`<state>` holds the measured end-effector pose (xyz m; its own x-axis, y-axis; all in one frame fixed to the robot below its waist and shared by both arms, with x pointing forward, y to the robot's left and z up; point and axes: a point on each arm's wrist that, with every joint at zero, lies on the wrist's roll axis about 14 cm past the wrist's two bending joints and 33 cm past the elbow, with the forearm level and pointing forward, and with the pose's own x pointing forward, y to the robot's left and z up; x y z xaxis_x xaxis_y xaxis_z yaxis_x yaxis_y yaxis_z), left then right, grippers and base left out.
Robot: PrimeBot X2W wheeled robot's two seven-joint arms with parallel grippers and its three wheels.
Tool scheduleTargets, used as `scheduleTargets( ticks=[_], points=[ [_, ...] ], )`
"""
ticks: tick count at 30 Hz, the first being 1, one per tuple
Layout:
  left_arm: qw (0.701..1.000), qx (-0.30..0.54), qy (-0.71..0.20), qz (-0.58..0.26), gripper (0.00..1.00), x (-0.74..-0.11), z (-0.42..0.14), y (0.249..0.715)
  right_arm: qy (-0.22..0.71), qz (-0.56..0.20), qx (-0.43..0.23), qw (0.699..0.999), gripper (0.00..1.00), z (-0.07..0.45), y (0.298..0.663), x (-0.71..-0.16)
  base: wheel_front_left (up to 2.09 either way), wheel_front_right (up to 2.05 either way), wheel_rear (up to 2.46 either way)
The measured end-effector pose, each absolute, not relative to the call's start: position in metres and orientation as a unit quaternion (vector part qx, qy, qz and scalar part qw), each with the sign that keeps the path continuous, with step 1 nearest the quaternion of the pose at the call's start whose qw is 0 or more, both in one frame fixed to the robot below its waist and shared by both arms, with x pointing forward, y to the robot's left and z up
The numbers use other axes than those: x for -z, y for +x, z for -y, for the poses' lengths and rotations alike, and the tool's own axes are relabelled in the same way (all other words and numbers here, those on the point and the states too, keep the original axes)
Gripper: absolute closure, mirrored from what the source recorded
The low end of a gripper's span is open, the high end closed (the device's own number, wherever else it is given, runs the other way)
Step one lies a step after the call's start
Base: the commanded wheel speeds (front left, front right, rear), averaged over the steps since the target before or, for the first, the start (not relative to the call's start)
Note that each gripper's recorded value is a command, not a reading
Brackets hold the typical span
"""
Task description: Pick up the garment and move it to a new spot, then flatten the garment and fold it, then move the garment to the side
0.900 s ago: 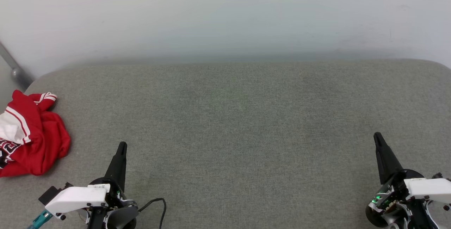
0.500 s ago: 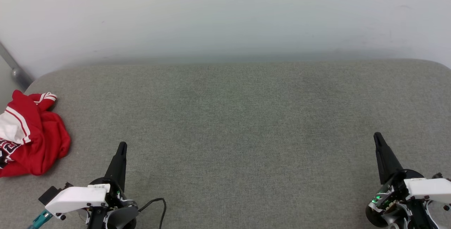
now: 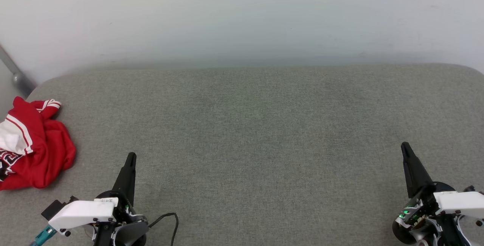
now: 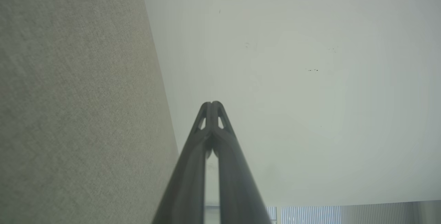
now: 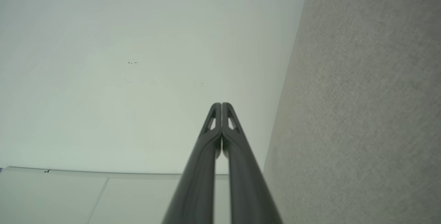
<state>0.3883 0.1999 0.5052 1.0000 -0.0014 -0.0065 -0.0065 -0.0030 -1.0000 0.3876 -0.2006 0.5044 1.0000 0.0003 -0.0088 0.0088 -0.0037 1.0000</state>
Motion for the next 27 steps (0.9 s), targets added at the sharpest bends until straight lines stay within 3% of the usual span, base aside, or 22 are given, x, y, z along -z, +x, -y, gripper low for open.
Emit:
scheduleTargets(
  ticks=[10,11,27],
  points=[
    [0.706,-0.002,-0.708,-0.003,1.0,-0.505,-0.2,0.388,0.708,-0.004,0.003,0.706,1.0,0.201,0.387,-0.504,0.0,0.0,0.0],
    [0.705,-0.005,-0.709,-0.007,0.0,-0.502,-0.199,0.387,0.709,-0.007,0.007,0.705,0.0,0.201,0.386,-0.501,0.0,0.0,0.0],
    [0.719,-0.017,-0.695,-0.011,0.0,-0.494,-0.191,0.382,0.691,-0.017,0.018,0.723,0.0,0.194,0.38,-0.491,0.0,0.0,0.0]
  ],
)
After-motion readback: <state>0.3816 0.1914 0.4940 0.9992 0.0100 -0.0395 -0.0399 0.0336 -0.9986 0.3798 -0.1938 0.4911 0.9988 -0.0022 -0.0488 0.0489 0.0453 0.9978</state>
